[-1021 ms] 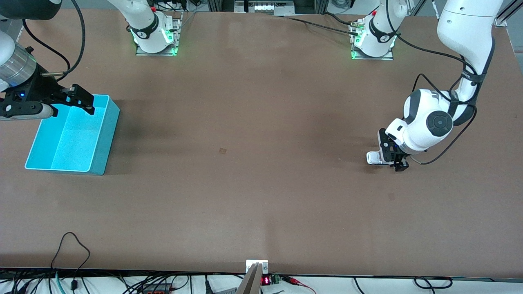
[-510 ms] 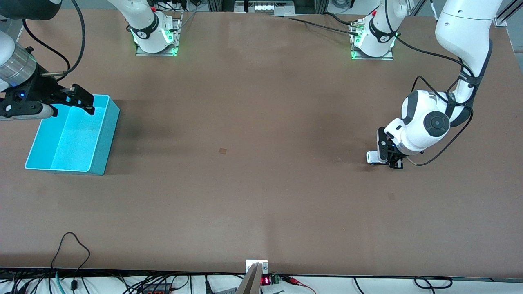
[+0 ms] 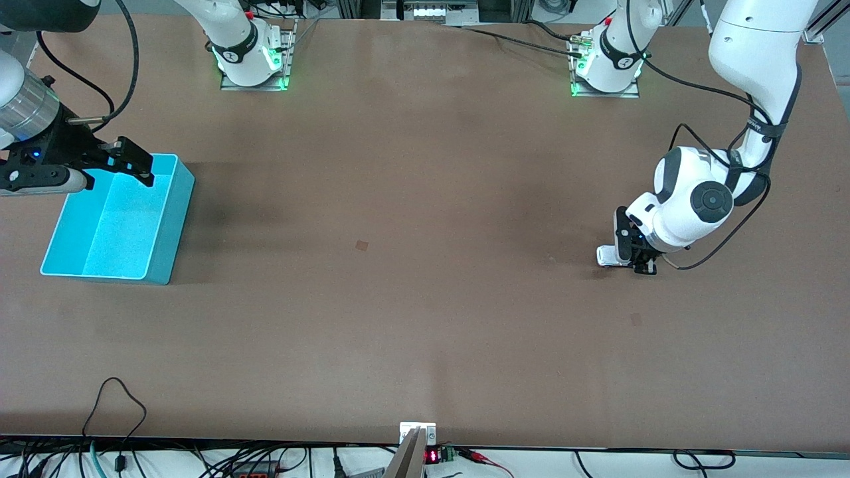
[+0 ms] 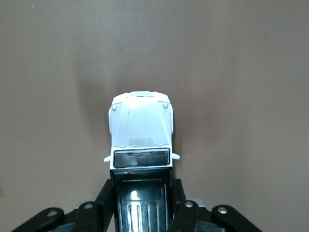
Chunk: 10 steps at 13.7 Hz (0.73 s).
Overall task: Wind and store white jeep toy
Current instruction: 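Close the left gripper on the white toy jeep's body, then drag the jeep backward along the table with the left gripper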
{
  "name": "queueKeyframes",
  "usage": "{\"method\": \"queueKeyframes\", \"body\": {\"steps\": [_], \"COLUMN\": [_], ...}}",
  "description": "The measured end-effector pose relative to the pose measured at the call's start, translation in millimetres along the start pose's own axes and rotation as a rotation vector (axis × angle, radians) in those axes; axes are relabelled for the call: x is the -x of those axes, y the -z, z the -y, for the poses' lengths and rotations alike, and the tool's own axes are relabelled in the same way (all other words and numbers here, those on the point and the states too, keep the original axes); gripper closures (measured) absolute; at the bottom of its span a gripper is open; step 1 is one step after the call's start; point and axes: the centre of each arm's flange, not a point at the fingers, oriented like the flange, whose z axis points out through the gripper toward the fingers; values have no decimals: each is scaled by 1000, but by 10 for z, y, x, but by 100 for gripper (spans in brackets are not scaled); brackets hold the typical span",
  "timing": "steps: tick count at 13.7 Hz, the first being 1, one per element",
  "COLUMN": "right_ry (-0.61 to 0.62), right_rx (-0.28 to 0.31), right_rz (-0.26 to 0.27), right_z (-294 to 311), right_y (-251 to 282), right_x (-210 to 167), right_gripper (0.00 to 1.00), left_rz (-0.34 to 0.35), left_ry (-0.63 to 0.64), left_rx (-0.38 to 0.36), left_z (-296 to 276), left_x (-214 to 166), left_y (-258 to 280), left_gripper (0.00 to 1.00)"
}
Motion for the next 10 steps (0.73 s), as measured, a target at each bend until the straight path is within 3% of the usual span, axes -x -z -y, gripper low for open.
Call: {"method": "queueKeyframes", "body": {"steps": [5,10], "right_ry": [0,0], "right_rx": [0,0], "right_rz": [0,0], "right_z": [0,1], "right_y": [0,0], "right_x": [0,0], "right_gripper": [0,0], "left_rz": [-1,-3], "left_ry": [14,3], "left_rx": [5,3], "left_z": [-3,-57], "left_x": [320,1156], "left_y": [-21,-63], "left_gripper": [49,49]}}
